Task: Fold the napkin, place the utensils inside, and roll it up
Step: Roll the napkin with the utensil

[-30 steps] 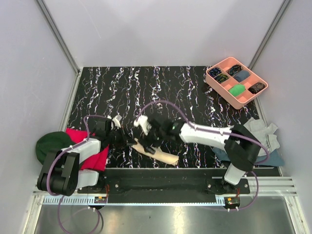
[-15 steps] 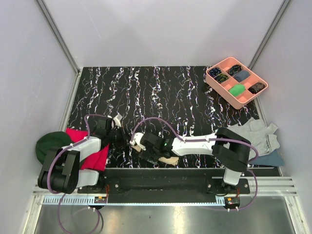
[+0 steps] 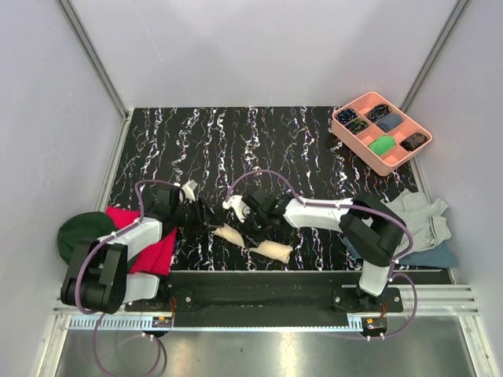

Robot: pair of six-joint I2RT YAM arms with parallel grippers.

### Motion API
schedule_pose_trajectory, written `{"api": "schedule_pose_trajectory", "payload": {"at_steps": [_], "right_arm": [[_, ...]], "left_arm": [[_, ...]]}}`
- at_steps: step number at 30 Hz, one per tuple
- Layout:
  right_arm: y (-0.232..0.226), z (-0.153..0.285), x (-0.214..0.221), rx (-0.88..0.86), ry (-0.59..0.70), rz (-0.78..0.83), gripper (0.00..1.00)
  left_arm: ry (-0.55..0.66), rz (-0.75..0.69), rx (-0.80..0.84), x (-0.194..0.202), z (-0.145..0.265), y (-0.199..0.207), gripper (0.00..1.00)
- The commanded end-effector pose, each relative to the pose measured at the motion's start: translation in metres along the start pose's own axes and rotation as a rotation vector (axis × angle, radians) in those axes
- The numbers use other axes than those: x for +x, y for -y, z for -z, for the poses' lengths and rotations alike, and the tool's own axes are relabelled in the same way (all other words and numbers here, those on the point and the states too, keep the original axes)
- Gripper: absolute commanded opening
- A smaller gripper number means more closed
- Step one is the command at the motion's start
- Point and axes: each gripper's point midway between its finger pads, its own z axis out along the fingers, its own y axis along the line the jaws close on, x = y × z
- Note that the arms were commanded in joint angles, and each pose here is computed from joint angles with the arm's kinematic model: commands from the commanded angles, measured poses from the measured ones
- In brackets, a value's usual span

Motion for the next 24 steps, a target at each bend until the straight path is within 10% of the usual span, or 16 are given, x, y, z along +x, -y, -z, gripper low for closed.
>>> {"api": "schedule_pose_trajectory", "payload": {"at_steps": [1,24], "right_arm": [[-0.031,0.008,0.000,-0.315,-0.018,-0.110,0.38],[-0.011,0.000,-0.009,-0.717,-0.043,-0.406,0.39]], "left_arm": [[0.075,-0.093,0.055,-0.026,0.009,0.024,0.47],[0.028,-0.069,0.114,-0.013,0.000,0.023,0.45]]}}
